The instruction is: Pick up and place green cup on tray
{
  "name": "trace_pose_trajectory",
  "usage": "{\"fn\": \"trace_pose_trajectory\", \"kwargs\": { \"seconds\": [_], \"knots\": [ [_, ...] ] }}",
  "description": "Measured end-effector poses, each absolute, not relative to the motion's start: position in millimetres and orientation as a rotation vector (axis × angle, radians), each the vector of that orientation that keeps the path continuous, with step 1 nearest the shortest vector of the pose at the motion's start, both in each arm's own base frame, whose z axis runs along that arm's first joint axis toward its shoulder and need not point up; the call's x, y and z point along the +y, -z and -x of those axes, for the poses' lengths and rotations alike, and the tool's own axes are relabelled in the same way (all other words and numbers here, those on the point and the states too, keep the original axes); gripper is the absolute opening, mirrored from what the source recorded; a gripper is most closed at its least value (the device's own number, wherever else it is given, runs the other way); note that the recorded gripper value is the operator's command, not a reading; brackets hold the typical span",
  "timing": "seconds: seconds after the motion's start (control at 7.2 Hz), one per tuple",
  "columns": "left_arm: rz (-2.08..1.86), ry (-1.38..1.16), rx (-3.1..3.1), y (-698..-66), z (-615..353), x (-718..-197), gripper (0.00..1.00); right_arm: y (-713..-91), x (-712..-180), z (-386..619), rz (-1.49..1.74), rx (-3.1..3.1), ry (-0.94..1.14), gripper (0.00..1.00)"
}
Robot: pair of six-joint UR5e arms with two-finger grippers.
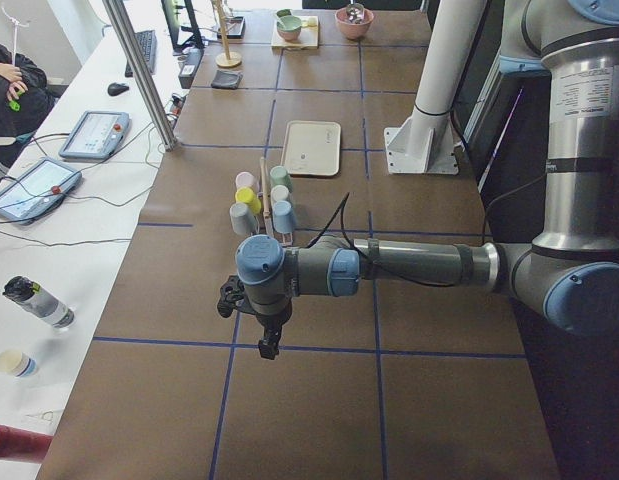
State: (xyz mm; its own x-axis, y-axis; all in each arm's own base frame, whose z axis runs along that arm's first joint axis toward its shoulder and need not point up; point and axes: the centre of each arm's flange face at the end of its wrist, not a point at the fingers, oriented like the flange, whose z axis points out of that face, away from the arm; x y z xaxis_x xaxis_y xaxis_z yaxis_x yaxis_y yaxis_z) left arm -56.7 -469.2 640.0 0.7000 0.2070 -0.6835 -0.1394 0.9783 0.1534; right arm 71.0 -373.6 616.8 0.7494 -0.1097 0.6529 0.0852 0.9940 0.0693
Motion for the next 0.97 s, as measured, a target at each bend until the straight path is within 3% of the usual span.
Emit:
{"fn": "trace_pose_trajectory", "kwargs": {
  "seconds": [0.97],
  "knots": [
    [-0.433,-0.273,0.766,-551.1,39.7,-524.3,1.00,-614.4,-375.5,-71.0,-0.040,-0.716,0.103,1.00]
  ]
}}
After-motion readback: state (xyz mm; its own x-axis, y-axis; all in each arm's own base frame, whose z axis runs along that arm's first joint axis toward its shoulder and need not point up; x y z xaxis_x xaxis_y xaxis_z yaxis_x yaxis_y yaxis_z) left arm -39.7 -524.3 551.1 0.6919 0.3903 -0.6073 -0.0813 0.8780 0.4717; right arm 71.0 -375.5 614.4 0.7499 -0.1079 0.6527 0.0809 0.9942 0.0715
